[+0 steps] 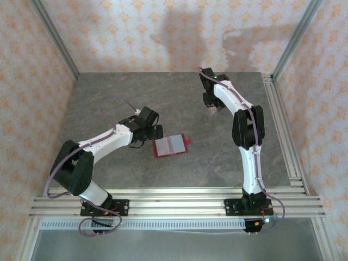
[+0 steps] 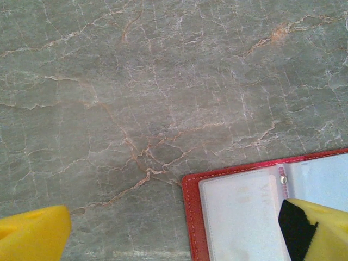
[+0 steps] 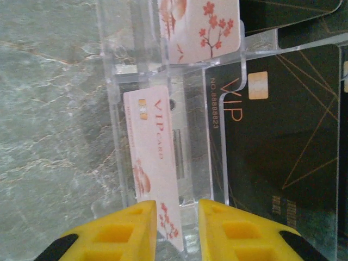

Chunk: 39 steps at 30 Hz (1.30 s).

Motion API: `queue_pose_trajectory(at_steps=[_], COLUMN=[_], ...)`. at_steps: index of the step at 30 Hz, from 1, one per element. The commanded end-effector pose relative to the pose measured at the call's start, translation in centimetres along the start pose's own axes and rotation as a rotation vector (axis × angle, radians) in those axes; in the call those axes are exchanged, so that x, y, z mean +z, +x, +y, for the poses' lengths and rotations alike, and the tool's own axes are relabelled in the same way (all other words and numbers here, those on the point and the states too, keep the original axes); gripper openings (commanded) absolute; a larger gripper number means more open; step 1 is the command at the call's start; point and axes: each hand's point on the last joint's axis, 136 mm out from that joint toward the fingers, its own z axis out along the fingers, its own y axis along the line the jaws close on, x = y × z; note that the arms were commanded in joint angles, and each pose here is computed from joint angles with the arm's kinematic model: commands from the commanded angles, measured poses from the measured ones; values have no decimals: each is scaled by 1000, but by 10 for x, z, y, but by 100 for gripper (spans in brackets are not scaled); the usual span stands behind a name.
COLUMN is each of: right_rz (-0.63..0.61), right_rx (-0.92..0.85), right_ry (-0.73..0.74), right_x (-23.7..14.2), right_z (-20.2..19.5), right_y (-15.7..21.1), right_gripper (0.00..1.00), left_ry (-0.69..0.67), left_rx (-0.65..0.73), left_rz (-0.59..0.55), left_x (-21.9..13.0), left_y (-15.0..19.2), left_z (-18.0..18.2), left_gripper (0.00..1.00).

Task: Put the credit cards into the card holder
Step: Pick up the credit card from the storage box.

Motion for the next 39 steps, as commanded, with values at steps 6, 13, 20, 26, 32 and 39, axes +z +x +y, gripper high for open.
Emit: queue_pose_trajectory(at_steps=[6,13,20,26,32,39], right_rz=[25,30,33,13,5,1], right_rx=[10,22,30,41,54,68], right_ry=[-23,-64,-84,-92,-108,-121], right_x=[13,18,17,10,6,5], right_z=[1,10,12,11,11,11], right_y=[-2,-4,-6,-11,-14,-17], right_gripper=[24,20,16,17,17,16], left_ry=[-17,-18,-16,-12,-7,-10], left_rx=[12,12,12,12,14,14], left_rz=[26,31,33,35,38,41], left_x=[3,3,4,5,5,6], left_y=[3,5,6,6,7,9], left_z=[2,4,3,2,1,2], left_gripper=[100,100,100,100,100,100])
